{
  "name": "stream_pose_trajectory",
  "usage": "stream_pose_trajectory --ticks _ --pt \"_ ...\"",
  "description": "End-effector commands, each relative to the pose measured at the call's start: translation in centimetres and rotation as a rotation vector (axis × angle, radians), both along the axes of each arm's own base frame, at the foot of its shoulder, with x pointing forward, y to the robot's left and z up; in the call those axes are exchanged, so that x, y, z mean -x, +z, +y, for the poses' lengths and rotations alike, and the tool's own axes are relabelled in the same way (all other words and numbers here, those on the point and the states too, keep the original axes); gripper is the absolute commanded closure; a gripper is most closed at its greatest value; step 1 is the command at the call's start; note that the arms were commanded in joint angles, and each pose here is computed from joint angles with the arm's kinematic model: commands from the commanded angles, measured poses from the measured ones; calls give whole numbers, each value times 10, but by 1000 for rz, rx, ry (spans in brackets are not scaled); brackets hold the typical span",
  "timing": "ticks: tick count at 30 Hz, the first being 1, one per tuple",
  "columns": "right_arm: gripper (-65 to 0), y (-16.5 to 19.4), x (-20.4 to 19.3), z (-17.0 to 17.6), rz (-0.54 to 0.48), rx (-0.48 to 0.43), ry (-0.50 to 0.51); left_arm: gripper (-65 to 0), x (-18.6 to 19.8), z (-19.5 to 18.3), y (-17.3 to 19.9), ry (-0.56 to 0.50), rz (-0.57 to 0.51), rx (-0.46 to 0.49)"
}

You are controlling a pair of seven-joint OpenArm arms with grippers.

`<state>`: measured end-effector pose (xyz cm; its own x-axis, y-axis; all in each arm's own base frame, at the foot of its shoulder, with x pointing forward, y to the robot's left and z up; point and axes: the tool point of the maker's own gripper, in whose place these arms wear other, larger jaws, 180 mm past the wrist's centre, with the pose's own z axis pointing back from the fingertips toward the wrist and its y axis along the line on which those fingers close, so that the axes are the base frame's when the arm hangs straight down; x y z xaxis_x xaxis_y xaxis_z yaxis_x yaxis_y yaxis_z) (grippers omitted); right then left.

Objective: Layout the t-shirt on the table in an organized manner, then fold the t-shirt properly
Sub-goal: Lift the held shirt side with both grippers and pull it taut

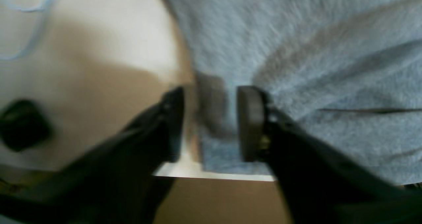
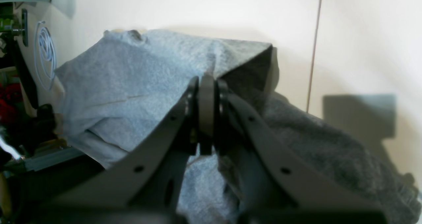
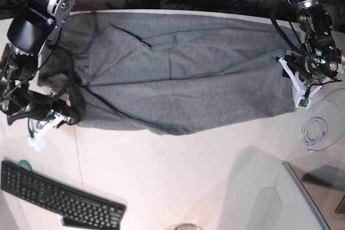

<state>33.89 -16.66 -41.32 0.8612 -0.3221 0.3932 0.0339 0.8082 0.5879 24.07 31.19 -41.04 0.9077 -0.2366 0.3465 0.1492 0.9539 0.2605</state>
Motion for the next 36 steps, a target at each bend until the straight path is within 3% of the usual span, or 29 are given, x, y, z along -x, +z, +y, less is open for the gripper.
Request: stream_pose_trajectory --ticks 1,4,6,13,24,36 --pt "0 15 -14 -4 -51 4 -6 -339 -11 5 17 -7 -56 -27" --pt "0 15 -14 -4 -54 4 -6 -439 -17 7 28 -8 -89 -40" --pt "0 15 -14 -4 -54 4 -6 -467 -14 26 32 65 -112 -37" --pt "0 15 -14 -4 -52 5 -5 -466 -37 77 17 310 -309 128" --pt "0 11 -11 9 -40 37 67 -464 -83 63 -31 351 -415 345" --pt "0 8 -10 5 -50 36 44 -464 -112 53 -49 436 -478 458"
